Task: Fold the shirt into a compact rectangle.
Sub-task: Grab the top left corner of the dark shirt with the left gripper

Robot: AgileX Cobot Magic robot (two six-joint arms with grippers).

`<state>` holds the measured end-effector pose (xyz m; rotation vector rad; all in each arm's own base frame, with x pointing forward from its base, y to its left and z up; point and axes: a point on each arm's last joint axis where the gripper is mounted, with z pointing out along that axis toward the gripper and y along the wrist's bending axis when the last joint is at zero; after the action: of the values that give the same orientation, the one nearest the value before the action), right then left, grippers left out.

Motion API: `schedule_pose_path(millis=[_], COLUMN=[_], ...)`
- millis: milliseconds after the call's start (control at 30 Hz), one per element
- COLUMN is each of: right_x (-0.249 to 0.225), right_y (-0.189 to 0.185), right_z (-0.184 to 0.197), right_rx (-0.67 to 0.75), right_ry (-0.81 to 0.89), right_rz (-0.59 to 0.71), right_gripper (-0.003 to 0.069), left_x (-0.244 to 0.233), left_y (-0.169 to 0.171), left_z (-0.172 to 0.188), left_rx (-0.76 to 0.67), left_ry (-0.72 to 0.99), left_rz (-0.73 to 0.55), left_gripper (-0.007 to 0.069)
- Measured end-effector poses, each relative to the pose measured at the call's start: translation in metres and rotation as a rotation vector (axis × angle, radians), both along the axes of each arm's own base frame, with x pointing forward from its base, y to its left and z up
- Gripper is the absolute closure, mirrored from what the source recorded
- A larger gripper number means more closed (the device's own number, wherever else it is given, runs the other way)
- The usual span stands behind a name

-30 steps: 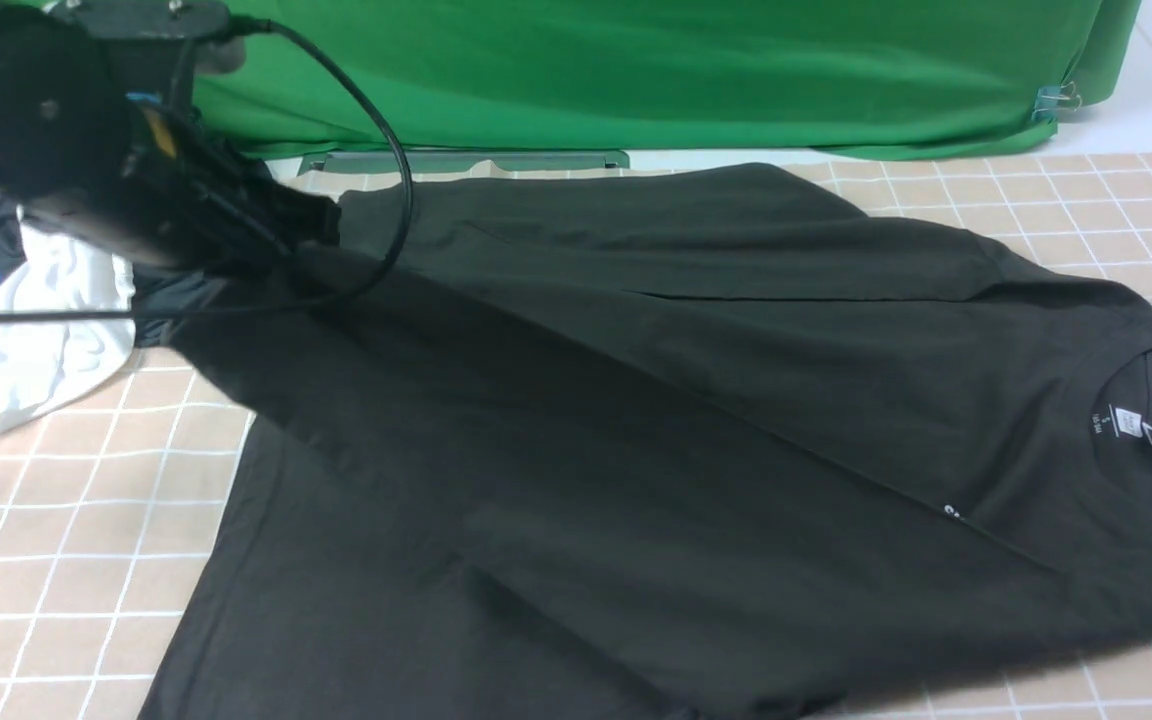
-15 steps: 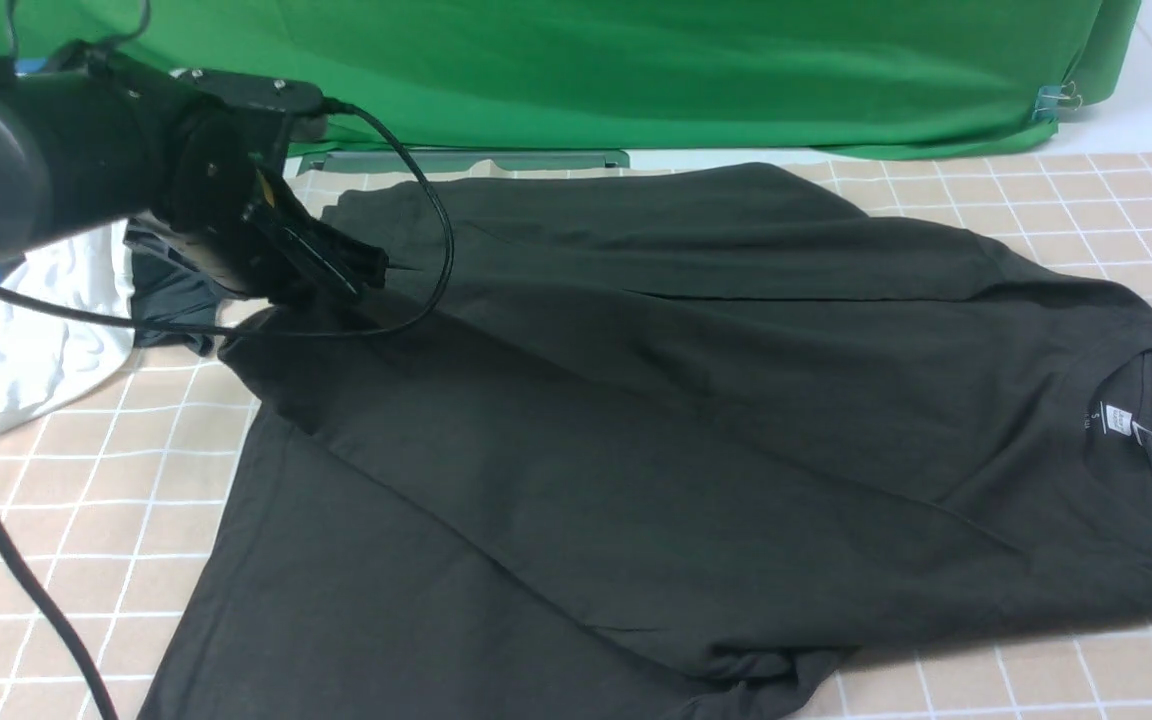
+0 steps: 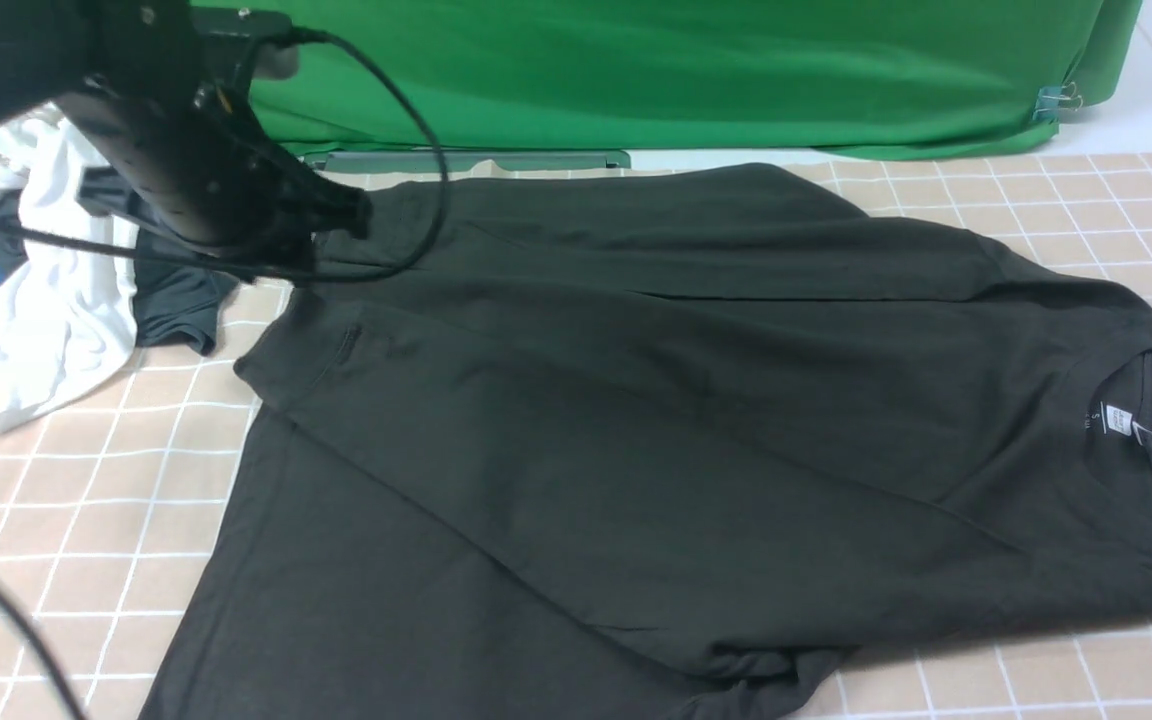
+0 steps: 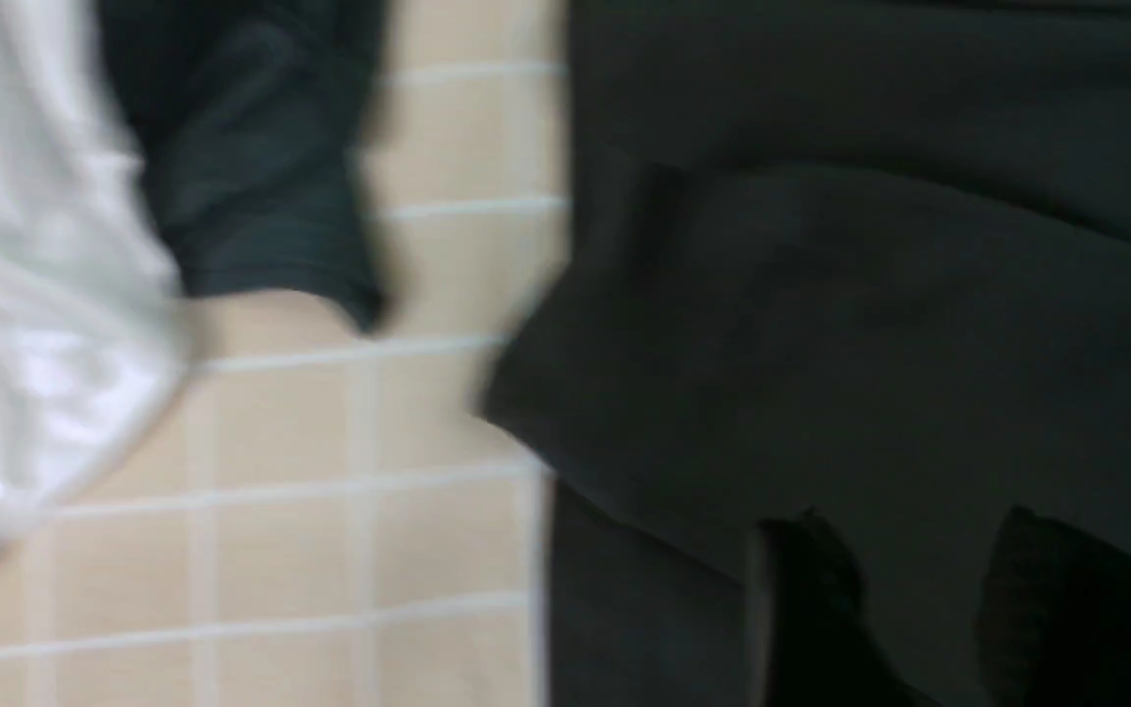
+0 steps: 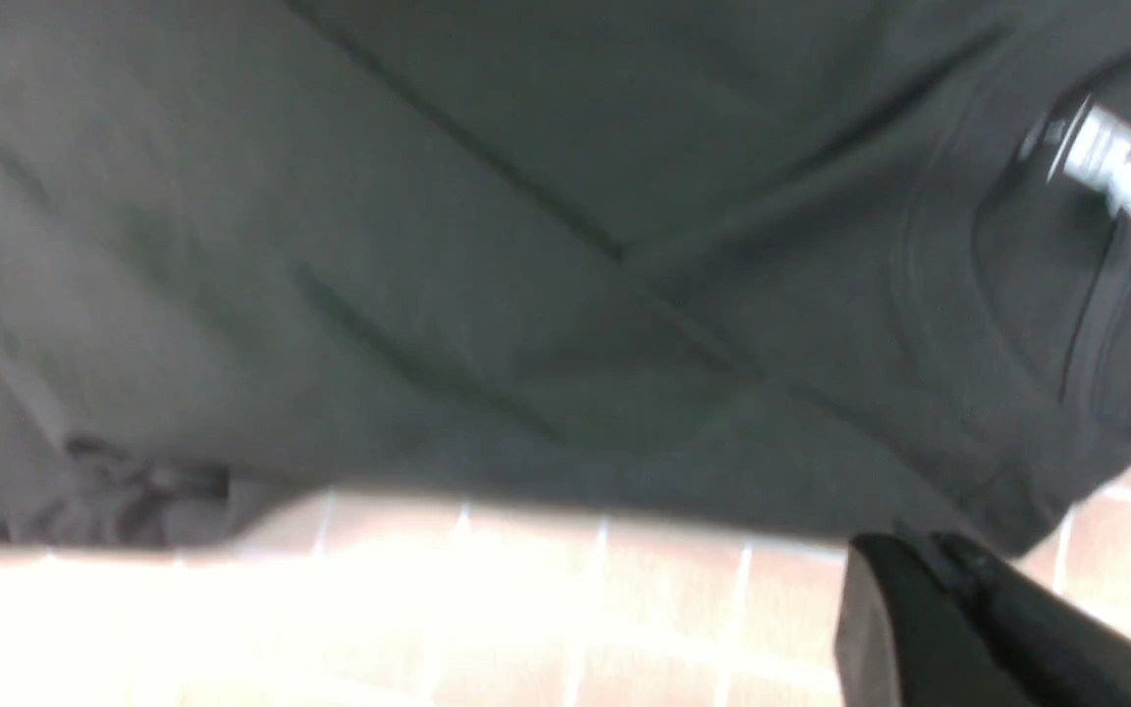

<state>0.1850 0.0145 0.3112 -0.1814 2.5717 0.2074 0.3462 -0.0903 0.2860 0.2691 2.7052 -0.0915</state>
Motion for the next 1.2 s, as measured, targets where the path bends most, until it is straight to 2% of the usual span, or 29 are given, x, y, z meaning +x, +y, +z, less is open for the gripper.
schedule_pose_path(millis=[33,67,233,300,500,567,667,800,900,967,1067,1100,1167,1200], right_x=[0.008,0.014,0.039,0.047,0.074,0.082,0.091,0.1,0.102,0.103,0.104,0.104,0.103,0.103], right_y=[0.0,0.0,-0.001,-0.001,-0.003,-0.002,-0.001,0.008,0.016,0.02,0.021,0.022,0.021,0.021], right_z=[-0.005,-0.007,-0.031,-0.041,-0.077,-0.091,-0.11,-0.132,-0.144,-0.151,-0.153,-0.154,-0.151,-0.148], right_rx=[-0.005,-0.005,-0.007,-0.006,-0.009,-0.001,0.003,-0.009,-0.021,-0.04,-0.082,-0.087,-0.09,-0.092], right_ry=[0.059,0.101,0.248,0.287,0.357,0.386,0.428,0.468,0.497,0.519,0.521,0.521,0.513,0.503], right_rz=[0.008,0.013,0.018,0.014,-0.003,-0.012,-0.016,0.013,0.041,0.064,0.097,0.101,0.103,0.102], right_gripper=[0.0621,0.0621,0.0591,0.0535,0.0222,0.0148,0.0093,0.0075,0.0079,0.0119,0.0333,0.044,0.0558,0.0589], left_x=[-0.014,-0.028,-0.081,-0.101,-0.14,-0.142,-0.139,-0.137,-0.136,-0.136,-0.136,-0.136,-0.136,-0.136], left_y=[-0.013,-0.022,-0.069,-0.086,-0.128,-0.136,-0.14,-0.142,-0.142,-0.142,-0.142,-0.142,-0.142,-0.142], left_z=[0.0,-0.001,-0.023,-0.037,-0.082,-0.091,-0.101,-0.107,-0.108,-0.108,-0.108,-0.107,-0.107,-0.108], left_rx=[-0.039,-0.058,-0.143,-0.17,-0.142,-0.138,-0.139,-0.135,-0.138,-0.138,-0.139,-0.14,-0.14,-0.139], left_ry=[0.013,0.025,0.091,0.139,0.234,0.244,0.255,0.256,0.248,0.248,0.246,0.245,0.245,0.246], left_rz=[-0.048,-0.087,-0.225,-0.269,-0.405,-0.416,-0.405,-0.399,-0.398,-0.398,-0.398,-0.397,-0.398,-0.398], left_gripper=[0.0518,0.0565,0.061,0.061,0.0606,0.0606,0.0606,0.0606,0.0606,0.0606,0.0606,0.0606,0.0606,0.0606])
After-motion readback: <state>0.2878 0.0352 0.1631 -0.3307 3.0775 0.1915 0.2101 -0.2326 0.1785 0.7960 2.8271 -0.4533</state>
